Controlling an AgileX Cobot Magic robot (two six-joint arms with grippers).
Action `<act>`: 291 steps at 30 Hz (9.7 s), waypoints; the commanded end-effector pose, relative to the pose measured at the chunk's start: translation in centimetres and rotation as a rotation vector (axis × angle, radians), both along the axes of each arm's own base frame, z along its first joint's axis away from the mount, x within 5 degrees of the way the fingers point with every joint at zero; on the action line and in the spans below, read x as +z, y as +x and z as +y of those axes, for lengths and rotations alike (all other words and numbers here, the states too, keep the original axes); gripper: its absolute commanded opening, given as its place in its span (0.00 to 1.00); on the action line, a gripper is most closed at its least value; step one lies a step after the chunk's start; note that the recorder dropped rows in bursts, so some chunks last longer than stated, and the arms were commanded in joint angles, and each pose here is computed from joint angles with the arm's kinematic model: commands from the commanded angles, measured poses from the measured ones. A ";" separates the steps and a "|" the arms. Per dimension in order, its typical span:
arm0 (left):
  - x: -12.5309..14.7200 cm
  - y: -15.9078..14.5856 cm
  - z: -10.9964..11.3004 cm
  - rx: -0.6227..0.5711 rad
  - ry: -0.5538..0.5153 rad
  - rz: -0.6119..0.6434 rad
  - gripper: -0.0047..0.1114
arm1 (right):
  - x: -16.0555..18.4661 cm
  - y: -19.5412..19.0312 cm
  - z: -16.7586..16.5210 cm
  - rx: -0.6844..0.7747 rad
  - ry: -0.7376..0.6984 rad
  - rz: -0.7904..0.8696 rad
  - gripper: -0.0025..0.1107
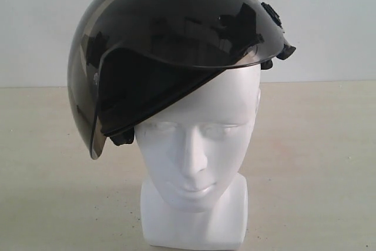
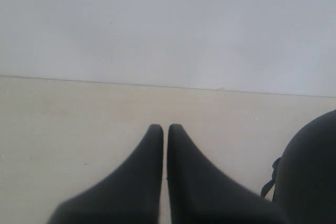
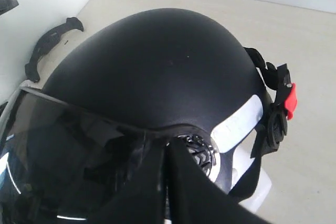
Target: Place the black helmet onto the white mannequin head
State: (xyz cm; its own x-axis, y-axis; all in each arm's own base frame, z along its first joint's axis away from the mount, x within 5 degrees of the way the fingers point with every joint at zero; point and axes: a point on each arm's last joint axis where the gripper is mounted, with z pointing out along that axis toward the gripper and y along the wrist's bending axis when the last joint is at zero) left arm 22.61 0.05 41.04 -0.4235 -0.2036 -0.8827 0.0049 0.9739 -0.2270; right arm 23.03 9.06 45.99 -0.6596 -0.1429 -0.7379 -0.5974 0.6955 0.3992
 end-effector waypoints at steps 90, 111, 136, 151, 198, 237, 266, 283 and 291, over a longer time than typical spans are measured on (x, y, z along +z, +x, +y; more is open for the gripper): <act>-2.8 4.0 -1.2 -0.142 -0.068 0.085 0.08 | -4.8 3.0 2.6 -0.026 -0.304 0.124 0.02; -3.1 3.7 -1.4 -0.173 -0.055 0.125 0.08 | -10.8 5.8 -3.6 -0.100 0.372 0.359 0.40; -3.2 3.6 -1.5 -0.181 -0.061 0.136 0.08 | -12.8 5.4 -3.3 -0.071 0.432 0.384 0.02; -2.6 3.6 -2.4 -0.260 -0.135 0.090 0.08 | -14.3 4.9 -3.9 -0.101 0.266 0.458 0.02; -2.3 3.6 -2.7 -0.287 -0.163 0.061 0.08 | -15.1 2.2 -4.1 -0.099 0.056 0.463 0.53; -0.5 10.0 -5.5 -0.719 -0.343 0.178 0.08 | -2.6 9.2 -1.8 -0.032 0.474 0.141 0.02; -1.7 9.8 -7.3 -0.850 -0.337 0.256 0.08 | -4.6 7.6 5.3 0.184 0.294 0.236 0.02; -1.7 7.4 -8.8 -0.858 -0.304 0.329 0.08 | -6.3 2.9 4.1 0.179 0.231 0.271 0.02; -4.0 5.6 -8.8 -0.873 -0.322 0.381 0.08 | -6.7 2.8 4.0 0.167 0.197 0.282 0.02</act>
State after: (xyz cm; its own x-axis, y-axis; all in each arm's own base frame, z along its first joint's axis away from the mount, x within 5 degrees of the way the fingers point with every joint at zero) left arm 29.52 -8.03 39.14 -0.7265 -0.0368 -0.6861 0.5383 0.5901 -0.6016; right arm 26.61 13.06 41.73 -0.7908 0.0456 -0.6104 -0.5354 0.4317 0.7259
